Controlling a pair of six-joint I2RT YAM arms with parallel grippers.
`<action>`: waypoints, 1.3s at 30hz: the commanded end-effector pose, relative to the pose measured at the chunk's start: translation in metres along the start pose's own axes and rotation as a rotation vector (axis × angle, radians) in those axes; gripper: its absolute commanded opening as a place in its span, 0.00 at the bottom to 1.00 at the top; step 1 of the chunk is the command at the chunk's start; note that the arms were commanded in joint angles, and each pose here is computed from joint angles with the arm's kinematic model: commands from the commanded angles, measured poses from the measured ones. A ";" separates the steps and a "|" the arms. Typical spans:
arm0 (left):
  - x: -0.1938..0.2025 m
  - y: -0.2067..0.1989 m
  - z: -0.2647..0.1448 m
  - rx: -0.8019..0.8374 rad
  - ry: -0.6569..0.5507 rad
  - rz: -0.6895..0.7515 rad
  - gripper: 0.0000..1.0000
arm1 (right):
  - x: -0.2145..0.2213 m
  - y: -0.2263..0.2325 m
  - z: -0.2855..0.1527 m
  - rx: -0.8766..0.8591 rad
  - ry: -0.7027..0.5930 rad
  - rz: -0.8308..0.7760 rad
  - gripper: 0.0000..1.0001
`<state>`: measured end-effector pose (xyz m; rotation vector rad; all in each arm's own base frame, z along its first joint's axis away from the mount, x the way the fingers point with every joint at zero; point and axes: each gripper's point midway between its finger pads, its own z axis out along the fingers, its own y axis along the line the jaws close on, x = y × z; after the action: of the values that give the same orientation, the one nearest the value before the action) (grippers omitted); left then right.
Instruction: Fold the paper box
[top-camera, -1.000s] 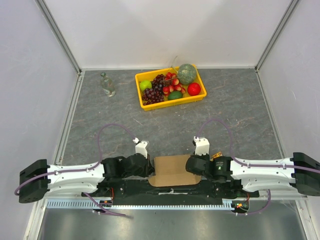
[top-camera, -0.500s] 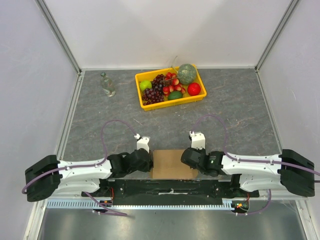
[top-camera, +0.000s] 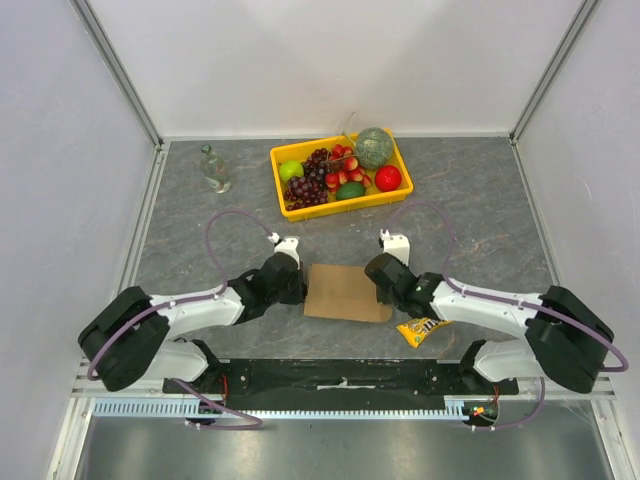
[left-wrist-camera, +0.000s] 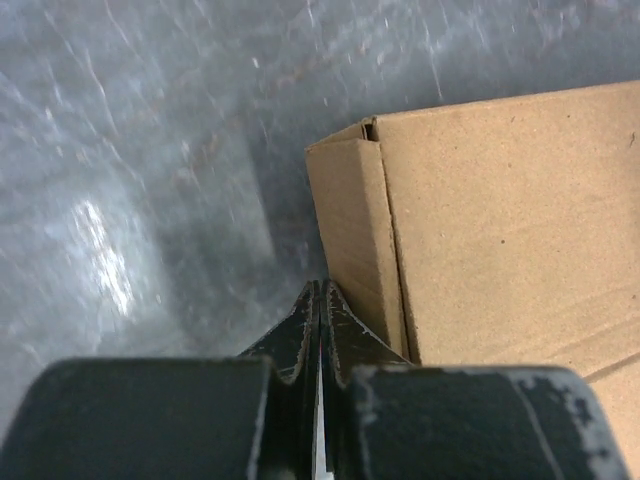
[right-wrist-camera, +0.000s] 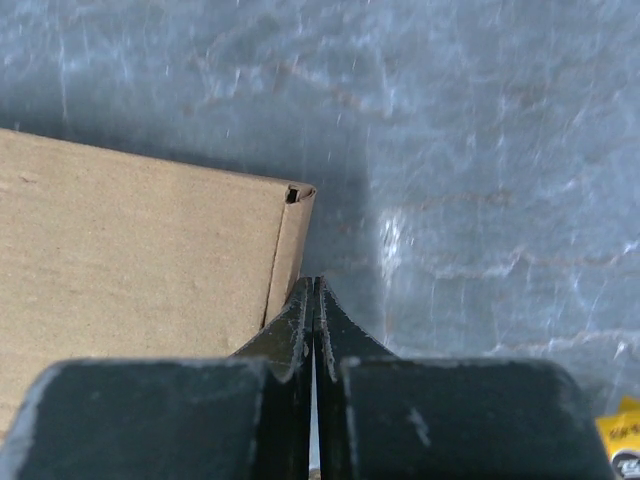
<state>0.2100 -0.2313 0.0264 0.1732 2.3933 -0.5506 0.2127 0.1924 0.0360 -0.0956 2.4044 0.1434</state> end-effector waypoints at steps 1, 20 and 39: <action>-0.054 -0.028 0.012 0.133 -0.098 0.032 0.02 | -0.052 0.025 0.012 -0.090 -0.074 0.001 0.00; -0.087 -0.016 -0.070 0.317 -0.432 -0.023 0.02 | -0.094 0.004 -0.042 -0.313 -0.281 0.028 0.19; -0.047 -0.061 -0.026 0.448 -0.269 0.166 0.02 | -0.051 0.063 -0.021 -0.532 -0.104 -0.124 0.00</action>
<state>0.1991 -0.2613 0.0737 0.4226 2.0545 -0.9637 0.2234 0.2460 0.0851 -0.4294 2.2091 0.7302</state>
